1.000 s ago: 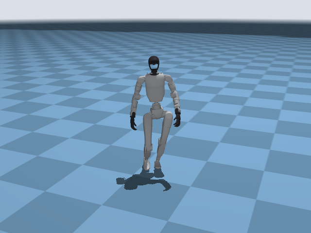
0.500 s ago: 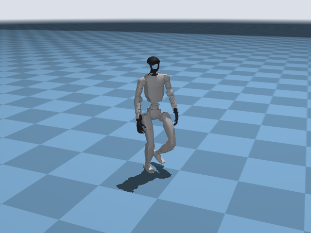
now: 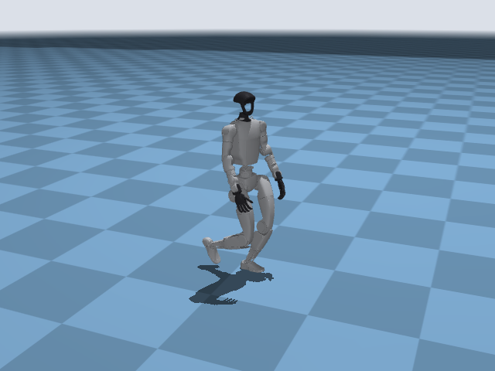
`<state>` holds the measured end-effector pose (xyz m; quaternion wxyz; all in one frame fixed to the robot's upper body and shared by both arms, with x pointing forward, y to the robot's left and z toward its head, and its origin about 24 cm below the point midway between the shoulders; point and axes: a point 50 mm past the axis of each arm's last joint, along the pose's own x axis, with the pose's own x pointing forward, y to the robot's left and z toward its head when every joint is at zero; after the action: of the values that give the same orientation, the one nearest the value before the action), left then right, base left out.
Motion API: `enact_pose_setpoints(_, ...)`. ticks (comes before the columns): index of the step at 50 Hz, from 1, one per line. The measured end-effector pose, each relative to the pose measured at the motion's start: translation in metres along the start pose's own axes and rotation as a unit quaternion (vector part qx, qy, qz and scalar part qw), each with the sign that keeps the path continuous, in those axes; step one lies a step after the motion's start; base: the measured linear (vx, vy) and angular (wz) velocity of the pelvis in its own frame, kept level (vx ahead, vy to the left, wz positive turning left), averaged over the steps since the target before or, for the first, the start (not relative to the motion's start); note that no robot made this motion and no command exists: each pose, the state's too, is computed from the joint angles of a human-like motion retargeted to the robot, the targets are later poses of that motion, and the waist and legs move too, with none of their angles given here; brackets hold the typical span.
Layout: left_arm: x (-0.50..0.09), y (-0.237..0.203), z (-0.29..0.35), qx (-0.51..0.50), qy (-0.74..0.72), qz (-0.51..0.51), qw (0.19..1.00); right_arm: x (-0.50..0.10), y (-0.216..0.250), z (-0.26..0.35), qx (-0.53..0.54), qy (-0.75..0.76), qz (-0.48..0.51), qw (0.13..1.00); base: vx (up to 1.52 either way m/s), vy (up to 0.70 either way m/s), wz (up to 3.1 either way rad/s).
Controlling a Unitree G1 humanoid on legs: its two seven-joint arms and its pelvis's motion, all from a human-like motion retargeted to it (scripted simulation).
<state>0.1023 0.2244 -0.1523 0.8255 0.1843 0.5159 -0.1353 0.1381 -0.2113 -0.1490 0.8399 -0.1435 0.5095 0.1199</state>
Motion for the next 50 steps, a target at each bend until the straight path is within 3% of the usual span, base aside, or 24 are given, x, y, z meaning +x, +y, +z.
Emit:
enact_pose_setpoints(9, -0.019, 0.042, 0.144, 0.085, -0.270, 0.051, 0.958, -0.022, -0.016, -0.072, 0.054, 0.106, -0.049, 0.992, 0.64, 0.02, 1.34)
enact_pose_setpoints(15, -0.028, 0.032, 0.171, 0.136, -0.326, 0.025, 0.935, -0.029, -0.025, -0.084, 0.064, 0.126, -0.053, 0.989, 0.61, 0.00, 1.16)
enact_pose_setpoints(27, 0.005, -0.011, 0.012, 0.104, 0.000, -0.040, 0.994, -0.030, -0.045, -0.069, 0.014, 0.100, -0.104, 0.989, 0.59, -0.08, 1.66)
enact_pose_setpoints(39, -0.011, 0.056, 0.012, 0.042, -0.028, 0.099, 0.994, -0.012, -0.071, 0.018, -0.005, -0.006, -0.145, 0.989, 0.49, -0.13, 1.67)
enact_pose_setpoints(50, -0.015, 0.034, -0.028, 0.014, 0.035, 0.085, 0.996, 0.004, -0.012, 0.132, -0.040, -0.176, -0.058, 0.982, 0.37, 0.02, 0.66)
